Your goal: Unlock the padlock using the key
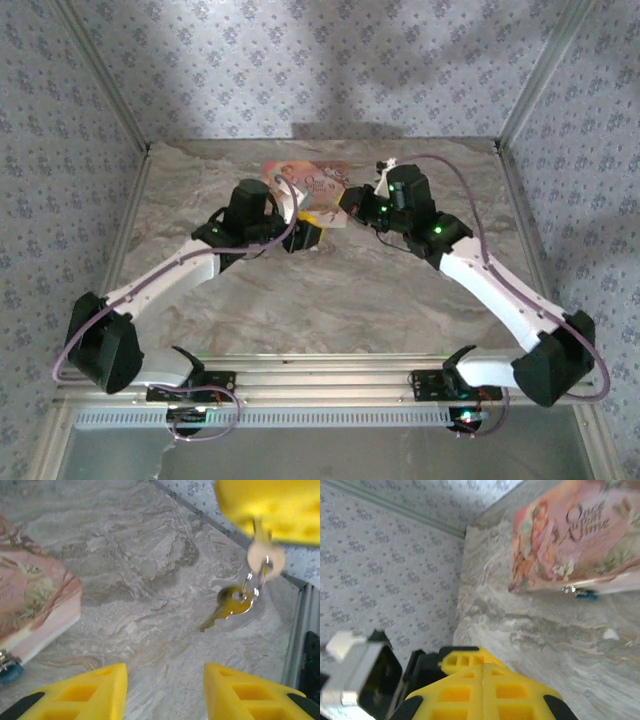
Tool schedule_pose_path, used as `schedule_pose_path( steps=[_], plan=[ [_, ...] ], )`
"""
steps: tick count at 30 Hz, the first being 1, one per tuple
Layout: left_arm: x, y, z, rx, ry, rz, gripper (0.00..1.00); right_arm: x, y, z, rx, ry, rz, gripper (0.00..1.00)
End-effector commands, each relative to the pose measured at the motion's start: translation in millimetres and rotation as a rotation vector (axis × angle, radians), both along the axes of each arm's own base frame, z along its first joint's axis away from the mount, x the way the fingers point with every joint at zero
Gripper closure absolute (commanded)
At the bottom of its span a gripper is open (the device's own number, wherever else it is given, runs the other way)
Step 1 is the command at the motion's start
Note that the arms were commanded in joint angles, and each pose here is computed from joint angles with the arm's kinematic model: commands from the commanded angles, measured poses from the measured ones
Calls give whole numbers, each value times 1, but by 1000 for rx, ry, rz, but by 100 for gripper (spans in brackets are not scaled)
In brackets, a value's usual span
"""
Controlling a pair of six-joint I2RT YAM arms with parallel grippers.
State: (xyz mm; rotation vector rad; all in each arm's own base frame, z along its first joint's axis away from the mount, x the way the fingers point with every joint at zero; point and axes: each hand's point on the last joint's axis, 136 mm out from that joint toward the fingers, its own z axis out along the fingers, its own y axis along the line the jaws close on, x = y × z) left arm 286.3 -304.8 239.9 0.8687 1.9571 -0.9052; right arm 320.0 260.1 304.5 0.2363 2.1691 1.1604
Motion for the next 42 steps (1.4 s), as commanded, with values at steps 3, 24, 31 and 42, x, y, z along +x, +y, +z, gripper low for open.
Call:
schedule_pose_path(
  steps=[3, 24, 31, 42],
  plan=[
    [2, -7, 22, 102, -360, 43, 55, -9, -41, -24, -286, 30, -154, 100],
    [-20, -55, 63, -40, -651, -55, 55, -15, -38, -49, -212, 110, -218, 100],
    [-24, -66, 56, -47, -648, -86, 53, -12, -43, -53, -164, 138, -242, 100],
    [-24, -71, 34, -18, -616, -95, 47, -7, -50, -55, -107, 153, -269, 100]
  ],
)
